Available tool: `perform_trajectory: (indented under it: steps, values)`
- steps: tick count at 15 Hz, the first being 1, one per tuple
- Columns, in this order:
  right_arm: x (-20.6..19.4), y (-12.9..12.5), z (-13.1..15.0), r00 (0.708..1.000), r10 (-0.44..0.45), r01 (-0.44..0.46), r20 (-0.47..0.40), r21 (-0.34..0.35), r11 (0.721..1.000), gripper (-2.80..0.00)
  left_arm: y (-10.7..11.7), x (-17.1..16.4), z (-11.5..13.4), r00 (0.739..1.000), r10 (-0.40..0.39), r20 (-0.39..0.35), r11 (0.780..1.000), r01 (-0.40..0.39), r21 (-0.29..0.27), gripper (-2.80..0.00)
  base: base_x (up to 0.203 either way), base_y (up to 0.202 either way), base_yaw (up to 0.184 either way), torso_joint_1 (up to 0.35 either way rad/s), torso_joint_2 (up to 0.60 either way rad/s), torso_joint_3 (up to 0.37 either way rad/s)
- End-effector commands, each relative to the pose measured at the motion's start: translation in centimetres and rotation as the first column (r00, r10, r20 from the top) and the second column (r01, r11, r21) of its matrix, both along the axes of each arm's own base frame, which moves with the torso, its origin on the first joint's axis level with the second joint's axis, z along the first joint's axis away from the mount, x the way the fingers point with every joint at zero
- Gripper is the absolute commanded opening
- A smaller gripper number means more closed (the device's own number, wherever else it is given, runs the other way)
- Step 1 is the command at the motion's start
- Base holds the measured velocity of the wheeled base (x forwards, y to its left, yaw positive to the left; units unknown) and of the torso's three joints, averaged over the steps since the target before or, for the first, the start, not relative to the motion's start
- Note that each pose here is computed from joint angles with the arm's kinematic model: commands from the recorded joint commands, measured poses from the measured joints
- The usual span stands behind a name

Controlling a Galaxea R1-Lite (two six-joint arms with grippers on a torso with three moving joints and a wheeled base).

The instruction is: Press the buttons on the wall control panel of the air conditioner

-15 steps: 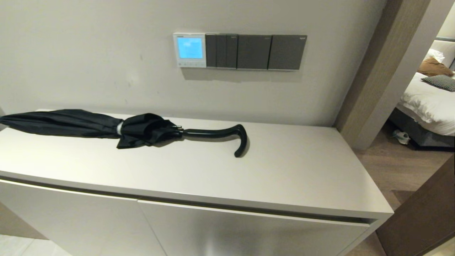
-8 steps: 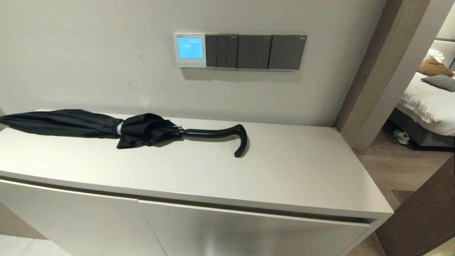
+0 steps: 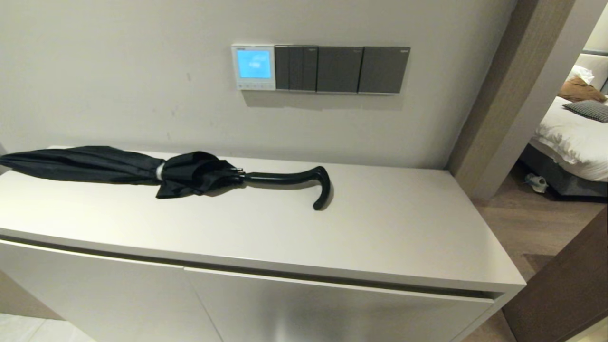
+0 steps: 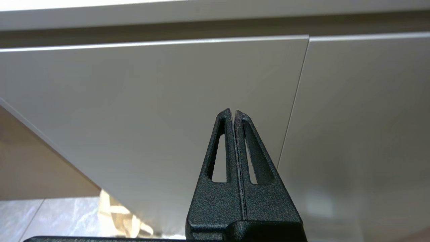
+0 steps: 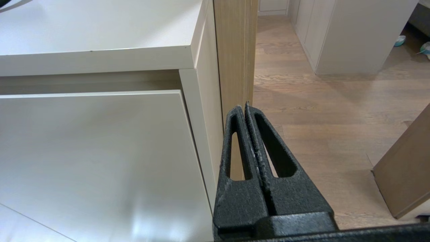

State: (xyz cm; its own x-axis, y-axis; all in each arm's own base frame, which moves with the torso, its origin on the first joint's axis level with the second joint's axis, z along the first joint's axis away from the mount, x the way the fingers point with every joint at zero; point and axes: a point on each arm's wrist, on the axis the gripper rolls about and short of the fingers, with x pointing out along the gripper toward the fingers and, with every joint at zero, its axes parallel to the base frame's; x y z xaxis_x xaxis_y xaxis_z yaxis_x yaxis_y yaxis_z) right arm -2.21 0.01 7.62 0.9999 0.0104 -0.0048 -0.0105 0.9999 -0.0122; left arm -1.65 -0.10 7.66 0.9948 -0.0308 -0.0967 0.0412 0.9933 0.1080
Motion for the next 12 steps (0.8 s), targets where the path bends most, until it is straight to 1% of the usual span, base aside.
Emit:
perform_trajectory:
  steps: [1, 2, 4, 6, 12]
  values:
    - [0.0, 0.0, 0.0, 1.0, 0.002, -0.002, 0.0, -0.002, 1.0, -2.8, 0.0, -0.4, -0.27, 0.999, 0.002, 0.042, 1.0, -0.002, -0.004, -2.8, 0.0, 0.0, 0.0, 0.0, 0.0, 0.0]
    - [0.0, 0.0, 0.0, 1.0, 0.002, -0.002, 0.0, 0.0, 1.0, -2.8, 0.01, -0.61, -0.35, 0.998, 0.006, 0.068, 1.0, -0.005, -0.012, -2.8, 0.0, 0.0, 0.0, 0.0, 0.0, 0.0]
    - [0.0, 0.0, 0.0, 1.0, 0.0, 0.0, 0.0, 0.005, 1.0, -2.8, 0.02, -0.64, -0.33, 0.997, 0.009, 0.074, 1.0, -0.007, -0.029, -2.8, 0.0, 0.0, 0.0, 0.0, 0.0, 0.0]
    - [0.0, 0.0, -0.02, 1.0, 0.0, 0.0, -0.001, 0.008, 1.0, -2.8, 0.08, -0.64, -0.27, 0.996, 0.039, 0.078, 0.994, -0.031, -0.102, -2.8, 0.0, 0.0, 0.0, 0.0, 0.0, 0.0]
    - [0.0, 0.0, -0.02, 1.0, 0.0, 0.0, -0.001, 0.008, 1.0, -2.8, 0.09, -0.63, -0.26, 0.996, 0.046, 0.079, 0.994, -0.038, -0.099, -2.8, 0.0, 0.0, 0.0, 0.0, 0.0, 0.0]
